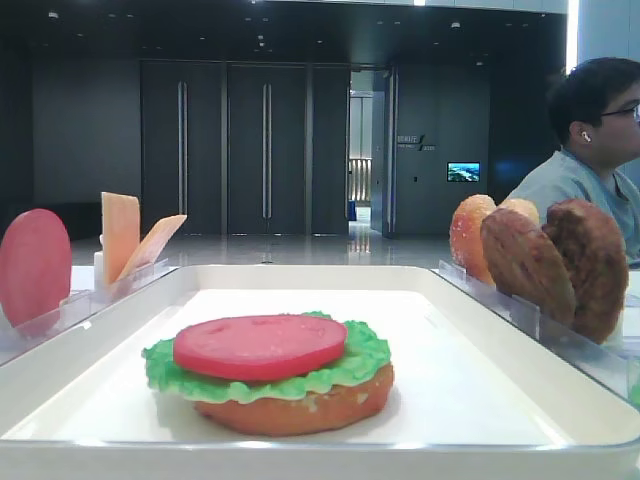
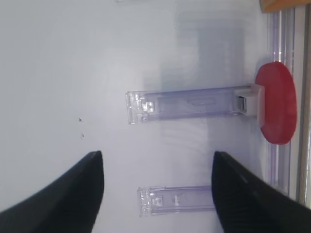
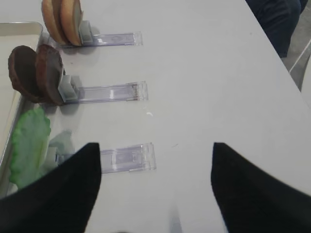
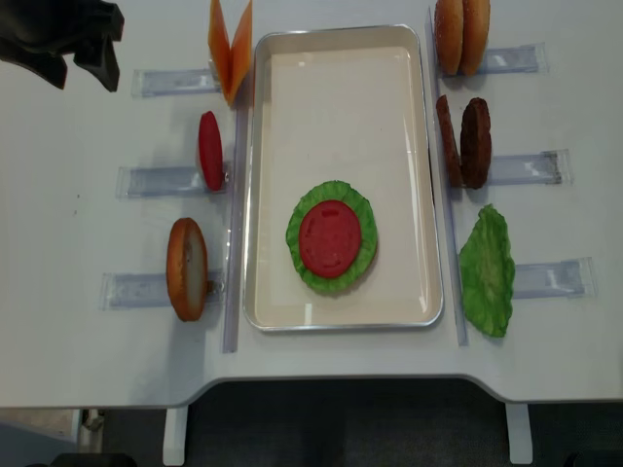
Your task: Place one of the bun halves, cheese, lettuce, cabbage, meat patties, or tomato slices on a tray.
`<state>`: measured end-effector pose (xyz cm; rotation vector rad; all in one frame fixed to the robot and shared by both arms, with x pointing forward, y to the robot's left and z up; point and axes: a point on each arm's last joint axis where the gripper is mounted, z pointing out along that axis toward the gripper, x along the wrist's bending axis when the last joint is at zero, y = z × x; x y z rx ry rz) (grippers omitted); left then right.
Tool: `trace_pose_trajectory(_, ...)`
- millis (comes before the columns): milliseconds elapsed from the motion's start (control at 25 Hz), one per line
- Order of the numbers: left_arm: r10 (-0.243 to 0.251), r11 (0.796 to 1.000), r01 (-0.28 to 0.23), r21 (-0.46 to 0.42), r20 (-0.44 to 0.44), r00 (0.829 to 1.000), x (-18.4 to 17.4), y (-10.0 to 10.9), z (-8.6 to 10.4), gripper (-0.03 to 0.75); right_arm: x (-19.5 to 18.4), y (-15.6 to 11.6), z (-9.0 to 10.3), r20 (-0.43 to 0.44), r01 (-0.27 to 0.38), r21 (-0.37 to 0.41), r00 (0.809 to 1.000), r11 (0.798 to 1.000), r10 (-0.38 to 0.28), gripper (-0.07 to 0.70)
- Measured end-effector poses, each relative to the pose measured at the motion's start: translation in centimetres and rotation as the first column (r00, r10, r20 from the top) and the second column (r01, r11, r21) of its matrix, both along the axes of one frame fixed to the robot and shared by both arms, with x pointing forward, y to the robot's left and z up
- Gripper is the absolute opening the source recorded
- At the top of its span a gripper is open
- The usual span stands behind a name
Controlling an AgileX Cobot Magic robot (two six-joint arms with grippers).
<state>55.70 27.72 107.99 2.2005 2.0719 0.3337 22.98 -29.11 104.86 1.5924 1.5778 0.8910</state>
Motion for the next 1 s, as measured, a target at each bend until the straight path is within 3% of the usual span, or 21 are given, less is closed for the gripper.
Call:
trace_pose_trajectory(200,-0.002,1.0,0.002,0.005,0.019,1.0,-0.4,0.2,0.6,0.526,0.0,0.0,0.0,0.0,0.0,0.0,1.0,1.0,0.0,0.469)
trace_pose_trajectory(400,-0.001,1.0,0.002,-0.016,0.073,0.997,-1.8,0.2,2.4,0.519,0.0,0.0,0.0,0.0,0.0,0.0,1.0,1.0,0.0,0.469)
trace_pose_trajectory(800,0.006,0.999,-0.002,-0.036,0.095,0.995,-10.0,0.9,2.7,0.497,0.0,0.0,0.0,0.0,0.0,0.0,1.0,1.0,0.0,0.469)
trace_pose_trajectory(1000,0.009,0.998,0.0,-0.06,0.145,0.989,-14.6,1.2,2.7,0.497,0.0,0.0,0.0,0.0,0.0,0.0,1.0,1.0,0.0,0.469)
